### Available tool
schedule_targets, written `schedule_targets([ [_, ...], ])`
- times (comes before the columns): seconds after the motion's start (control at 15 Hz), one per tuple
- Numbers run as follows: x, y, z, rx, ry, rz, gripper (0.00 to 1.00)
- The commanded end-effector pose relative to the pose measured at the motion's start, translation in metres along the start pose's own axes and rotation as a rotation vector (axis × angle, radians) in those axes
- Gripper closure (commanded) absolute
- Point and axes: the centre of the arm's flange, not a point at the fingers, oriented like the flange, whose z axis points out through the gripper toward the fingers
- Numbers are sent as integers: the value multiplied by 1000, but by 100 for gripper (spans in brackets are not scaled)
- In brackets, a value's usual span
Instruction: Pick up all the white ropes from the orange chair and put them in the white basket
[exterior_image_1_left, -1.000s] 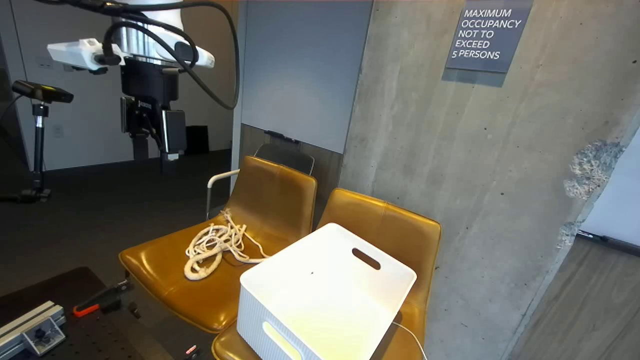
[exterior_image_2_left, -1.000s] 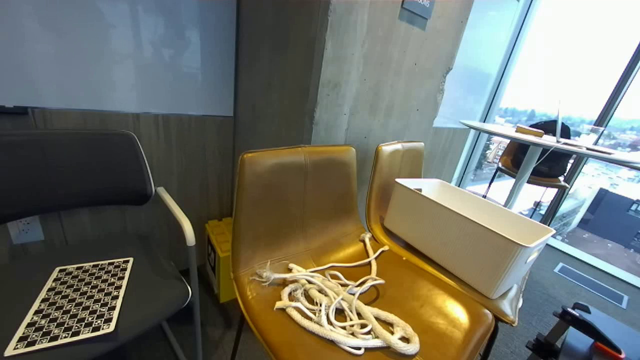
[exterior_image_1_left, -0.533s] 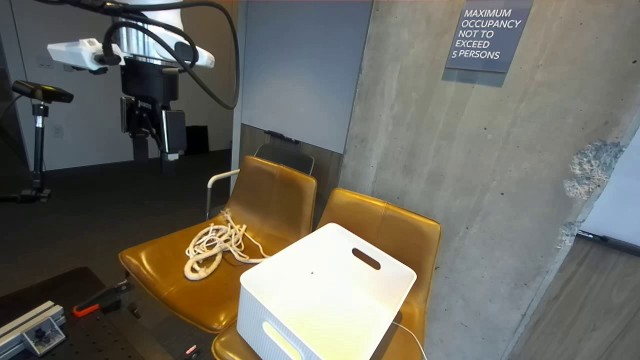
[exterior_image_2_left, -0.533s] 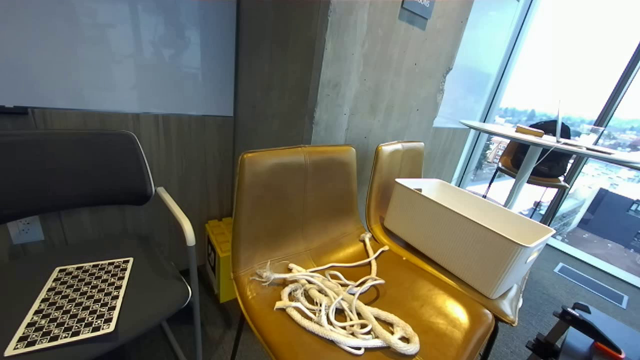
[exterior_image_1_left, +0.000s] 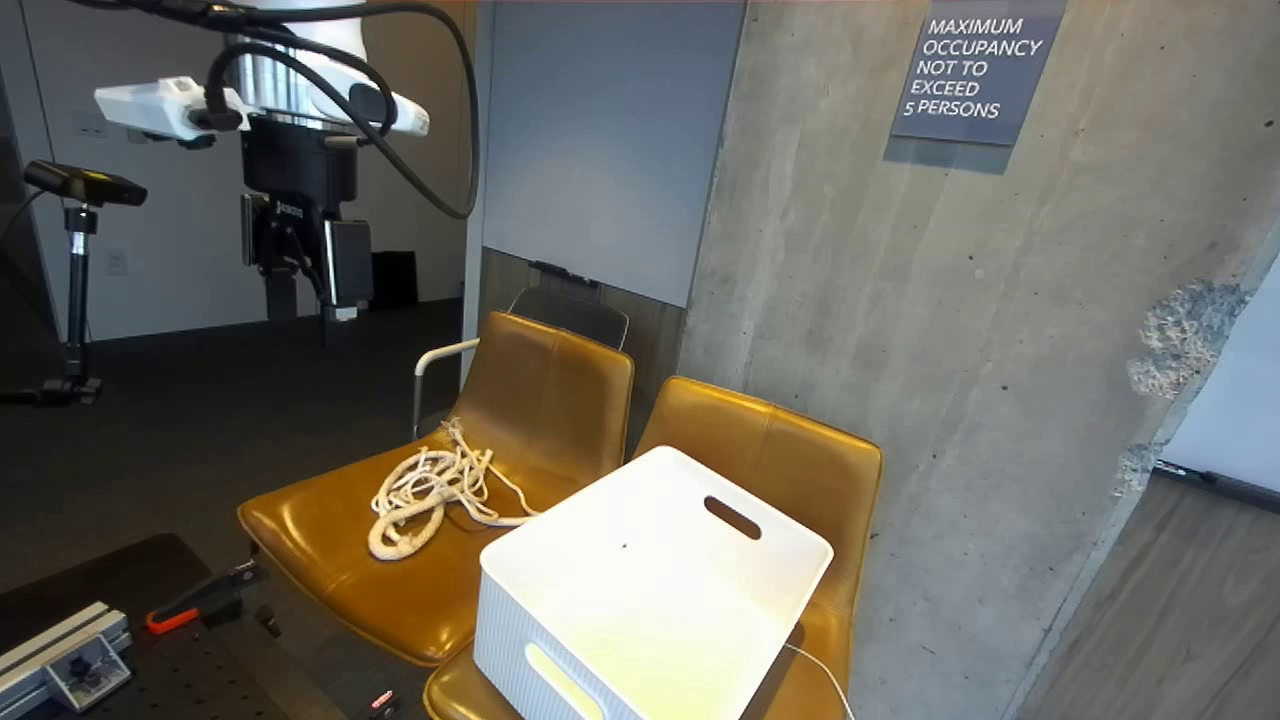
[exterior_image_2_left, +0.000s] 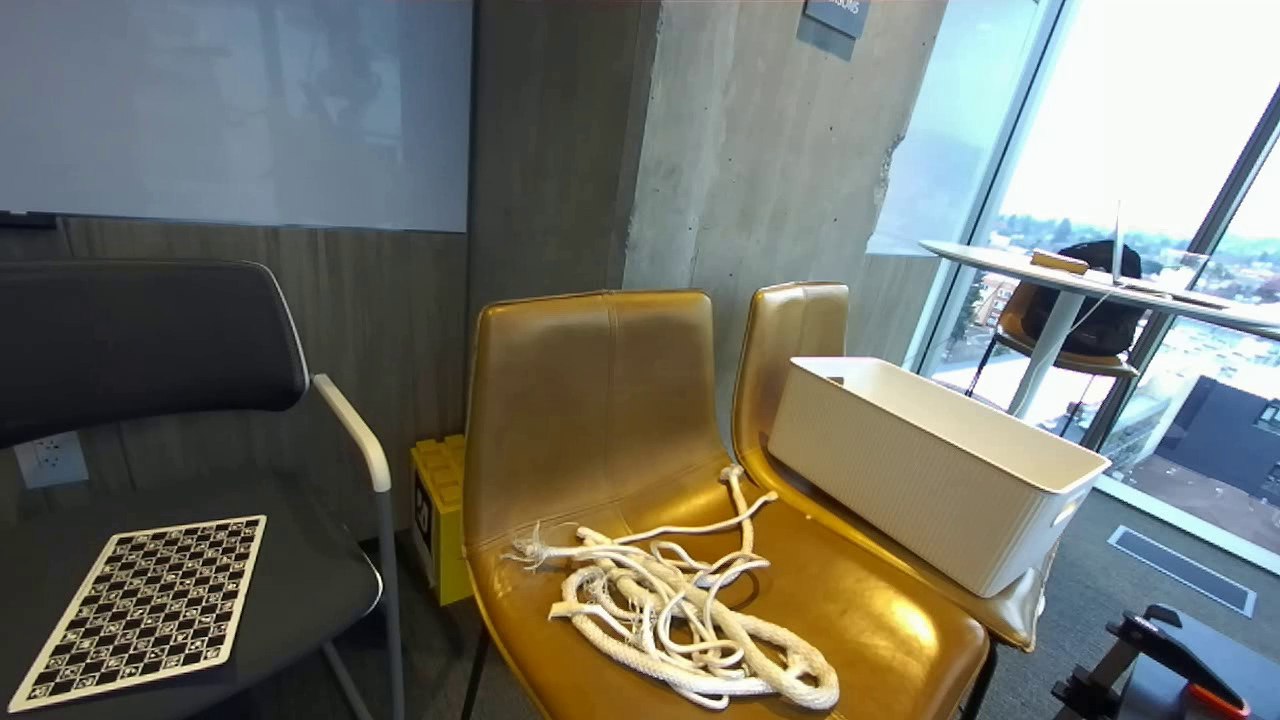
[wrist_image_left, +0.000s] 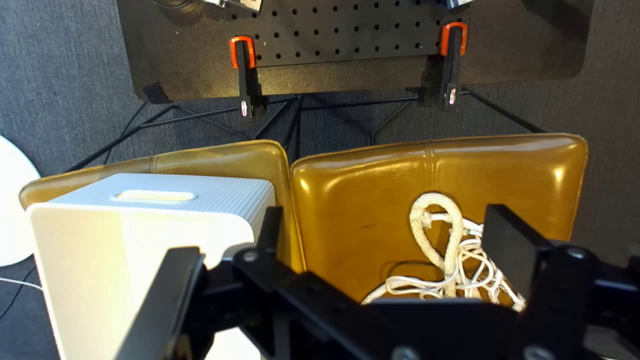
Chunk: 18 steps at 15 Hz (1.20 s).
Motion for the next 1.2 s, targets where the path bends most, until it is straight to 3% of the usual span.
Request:
schedule_targets([
  [0.0, 0, 0, 0, 0, 0, 0, 0],
  [0.73, 0, 0, 0, 0, 0, 0, 0],
  [1.13, 24, -62, 40, -49, 1, -138, 0],
])
